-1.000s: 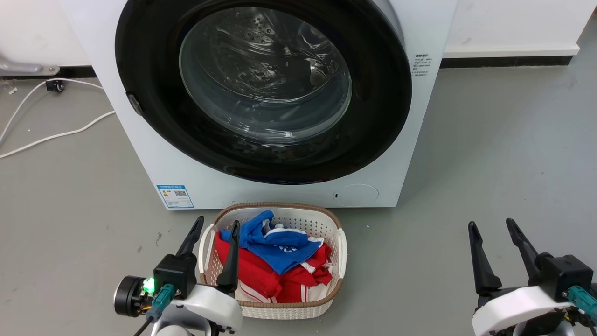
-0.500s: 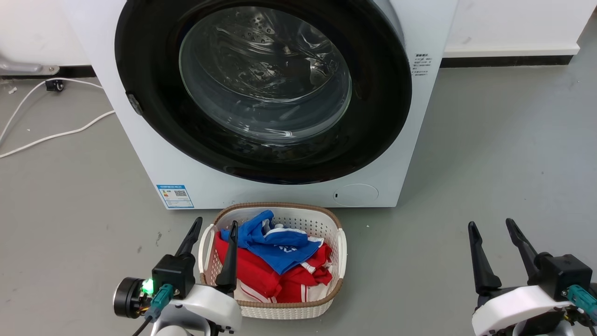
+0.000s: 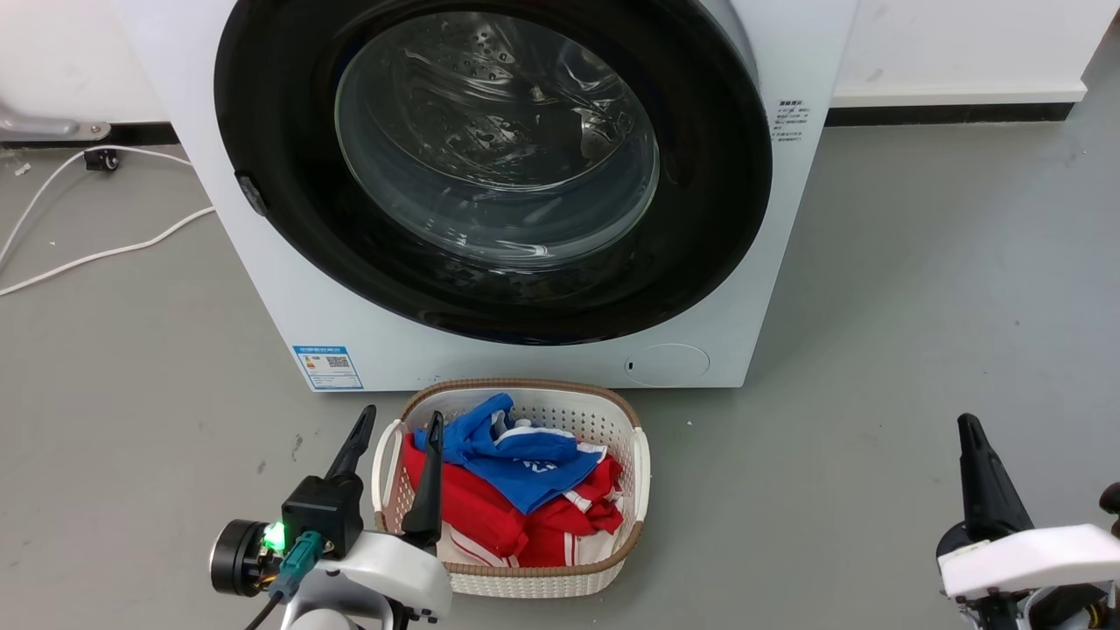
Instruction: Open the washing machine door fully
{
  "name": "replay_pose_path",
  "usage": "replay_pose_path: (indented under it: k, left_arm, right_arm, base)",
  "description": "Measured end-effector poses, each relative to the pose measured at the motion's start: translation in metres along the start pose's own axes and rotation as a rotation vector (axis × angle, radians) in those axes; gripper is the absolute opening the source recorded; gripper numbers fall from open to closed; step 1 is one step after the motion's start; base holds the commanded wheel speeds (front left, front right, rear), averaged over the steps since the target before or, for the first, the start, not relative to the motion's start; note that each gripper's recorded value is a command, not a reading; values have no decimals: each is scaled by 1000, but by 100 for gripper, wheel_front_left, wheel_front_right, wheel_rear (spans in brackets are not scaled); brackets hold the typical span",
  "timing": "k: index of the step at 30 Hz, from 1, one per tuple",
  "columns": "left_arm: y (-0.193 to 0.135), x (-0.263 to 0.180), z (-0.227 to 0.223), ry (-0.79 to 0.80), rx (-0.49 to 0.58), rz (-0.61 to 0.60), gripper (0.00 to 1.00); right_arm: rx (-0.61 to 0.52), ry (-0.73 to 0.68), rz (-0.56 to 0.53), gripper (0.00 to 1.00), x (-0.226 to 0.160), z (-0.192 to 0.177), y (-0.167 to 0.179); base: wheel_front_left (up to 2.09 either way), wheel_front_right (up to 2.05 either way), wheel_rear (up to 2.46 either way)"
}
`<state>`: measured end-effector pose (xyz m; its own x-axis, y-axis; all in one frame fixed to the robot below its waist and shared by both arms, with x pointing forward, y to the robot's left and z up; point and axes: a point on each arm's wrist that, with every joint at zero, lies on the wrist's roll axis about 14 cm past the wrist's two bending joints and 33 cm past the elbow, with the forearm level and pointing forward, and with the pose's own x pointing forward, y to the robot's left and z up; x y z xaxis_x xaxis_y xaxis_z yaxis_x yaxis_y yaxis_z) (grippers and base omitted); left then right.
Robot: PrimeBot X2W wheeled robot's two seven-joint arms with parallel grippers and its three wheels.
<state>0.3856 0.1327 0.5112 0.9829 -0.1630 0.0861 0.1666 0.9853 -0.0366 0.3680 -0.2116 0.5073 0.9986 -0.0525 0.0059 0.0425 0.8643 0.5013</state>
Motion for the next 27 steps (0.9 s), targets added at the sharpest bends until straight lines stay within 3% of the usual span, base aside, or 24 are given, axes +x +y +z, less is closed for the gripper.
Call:
replay_pose_path:
  k: [3,10,14,20,27]
  left_arm:
    - [0,0,1,-2,-2,3,100]
    - [1,3,-2,4,0,7,100]
    - [1,8,-3,4,1,5,100]
    - [1,12,-8,14,0,7,100]
    - [3,20,-13,23,-6,13,100]
  right_arm:
    - [181,-2,-32,0,3,0,-8]
    - [763,17,-61,0,20,-6,-15]
    - [1003,13,-61,0,34,-4,-21]
    - [1157,-1,-38,0,63,11,-29]
    - [1180,9,-24,0,105,32,-39]
  base:
    - [0,0,0]
    - [0,0,0]
    - [0,0,0]
    - [0,0,0]
    - [0,0,0]
